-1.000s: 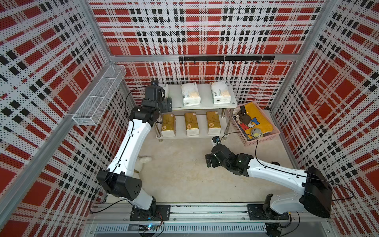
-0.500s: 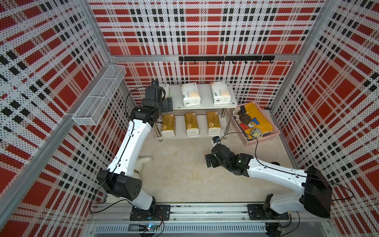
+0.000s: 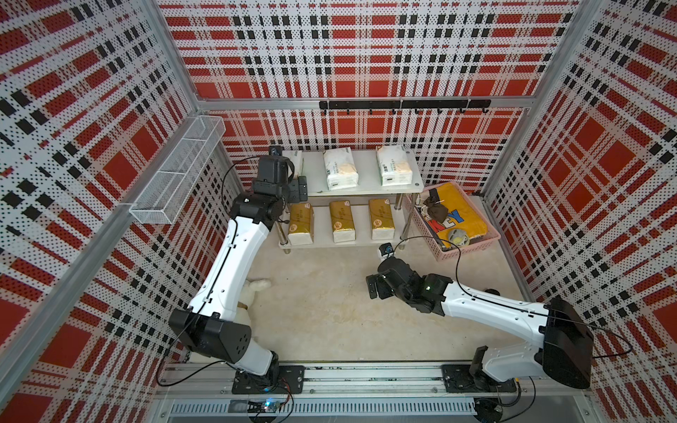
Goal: Place the tissue boxes on the shelf by color
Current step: Place a box of tissues on the shelf.
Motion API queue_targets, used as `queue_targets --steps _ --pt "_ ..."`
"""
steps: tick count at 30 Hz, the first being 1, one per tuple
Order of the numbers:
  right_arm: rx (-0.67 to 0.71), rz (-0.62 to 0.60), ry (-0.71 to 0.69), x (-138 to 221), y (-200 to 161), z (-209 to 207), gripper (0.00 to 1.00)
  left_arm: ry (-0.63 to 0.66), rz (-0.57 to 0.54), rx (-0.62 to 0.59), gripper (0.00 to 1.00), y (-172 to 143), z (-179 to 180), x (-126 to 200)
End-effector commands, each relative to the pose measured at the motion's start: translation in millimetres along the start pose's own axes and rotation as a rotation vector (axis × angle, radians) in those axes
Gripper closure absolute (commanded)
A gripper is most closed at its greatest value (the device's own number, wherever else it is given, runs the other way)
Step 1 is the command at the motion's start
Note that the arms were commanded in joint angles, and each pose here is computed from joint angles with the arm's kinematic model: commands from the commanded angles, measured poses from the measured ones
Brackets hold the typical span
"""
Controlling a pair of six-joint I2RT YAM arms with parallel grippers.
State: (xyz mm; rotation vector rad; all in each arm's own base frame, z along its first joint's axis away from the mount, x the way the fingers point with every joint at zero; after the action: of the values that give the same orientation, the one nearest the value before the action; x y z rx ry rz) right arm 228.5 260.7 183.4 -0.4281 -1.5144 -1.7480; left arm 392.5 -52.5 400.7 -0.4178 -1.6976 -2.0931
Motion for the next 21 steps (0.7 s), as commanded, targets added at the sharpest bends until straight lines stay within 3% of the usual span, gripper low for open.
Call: queue_targets --steps 1,14,21 --pt "-0.006 -0.028 0.022 4 8 9 0.00 0.018 -0.040 0.020 0.01 4 6 17" --pt "0.001 -0.034 0.028 6 8 13 0.00 -0.034 -0.066 0.009 0.01 4 -6 29" --pt "0.004 -0.031 0.028 4 7 14 0.00 -0.042 -0.054 0.003 0.01 8 -16 4"
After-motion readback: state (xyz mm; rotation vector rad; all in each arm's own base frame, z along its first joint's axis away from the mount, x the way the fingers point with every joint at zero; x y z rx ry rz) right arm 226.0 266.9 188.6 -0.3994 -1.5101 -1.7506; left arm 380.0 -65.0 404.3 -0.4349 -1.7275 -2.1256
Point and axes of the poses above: each gripper's point midway between its finger pads, its own x axis back along the fingers, its own z axis along the line the jaws close on, y = z × x, the point moved 5 cm from there along x, back along the fingers, and after that the axes turned 11 degrees about -x, right-handed, at the moved point
